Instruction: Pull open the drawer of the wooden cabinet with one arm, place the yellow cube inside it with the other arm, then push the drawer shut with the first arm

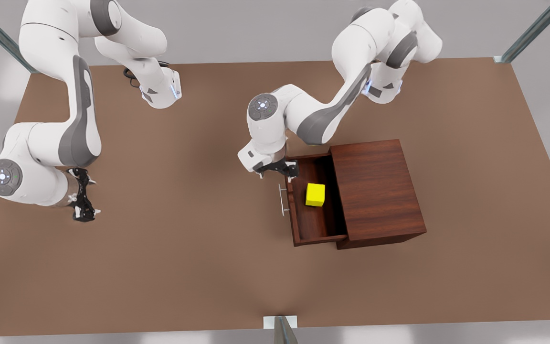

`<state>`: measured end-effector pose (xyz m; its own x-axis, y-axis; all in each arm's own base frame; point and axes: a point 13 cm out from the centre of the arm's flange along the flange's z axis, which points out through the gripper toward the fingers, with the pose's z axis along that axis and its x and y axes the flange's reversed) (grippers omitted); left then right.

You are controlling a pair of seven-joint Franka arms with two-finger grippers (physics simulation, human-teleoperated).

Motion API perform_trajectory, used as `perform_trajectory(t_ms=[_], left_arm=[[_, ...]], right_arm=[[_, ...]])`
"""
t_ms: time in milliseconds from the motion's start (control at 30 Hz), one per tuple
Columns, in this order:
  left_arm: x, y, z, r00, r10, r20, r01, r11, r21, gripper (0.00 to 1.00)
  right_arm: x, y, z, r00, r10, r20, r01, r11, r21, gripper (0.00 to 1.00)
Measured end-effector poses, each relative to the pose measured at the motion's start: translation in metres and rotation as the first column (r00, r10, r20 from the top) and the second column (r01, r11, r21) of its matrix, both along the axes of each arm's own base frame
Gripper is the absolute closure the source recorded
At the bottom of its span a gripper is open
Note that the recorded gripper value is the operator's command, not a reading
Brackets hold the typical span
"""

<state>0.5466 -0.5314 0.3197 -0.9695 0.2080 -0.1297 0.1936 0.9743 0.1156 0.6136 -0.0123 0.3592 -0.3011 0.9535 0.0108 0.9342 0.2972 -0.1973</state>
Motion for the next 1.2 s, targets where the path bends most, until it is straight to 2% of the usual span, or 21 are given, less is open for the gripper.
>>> perform_trajectory(t_ms=[100,233,467,833,1200], left_arm=[[-0.006,-0.031,-0.043,0.995,0.094,0.025,-0.093,0.995,-0.034,0.00],[0.018,-0.050,-0.088,0.969,0.234,0.076,-0.224,0.967,-0.120,0.00],[0.038,-0.073,-0.107,0.913,0.396,0.102,-0.359,0.896,-0.261,0.00],[0.045,-0.059,-0.130,0.881,0.468,0.070,-0.439,0.863,-0.250,0.00],[0.038,-0.032,-0.148,0.904,0.427,0.040,-0.418,0.898,-0.137,0.00]], right_arm=[[-0.006,0.002,-0.003,0.980,0.198,-0.033,-0.196,0.980,0.041,0.00],[-0.010,0.001,-0.004,0.915,0.401,-0.049,-0.396,0.914,0.093,0.00],[-0.013,0.002,-0.006,0.771,0.636,-0.038,-0.622,0.765,0.168,0.00],[-0.014,0.003,-0.009,0.582,0.813,-0.009,-0.790,0.568,0.230,0.00],[-0.014,0.003,-0.009,0.466,0.885,0.016,-0.857,0.447,0.255,0.00]])
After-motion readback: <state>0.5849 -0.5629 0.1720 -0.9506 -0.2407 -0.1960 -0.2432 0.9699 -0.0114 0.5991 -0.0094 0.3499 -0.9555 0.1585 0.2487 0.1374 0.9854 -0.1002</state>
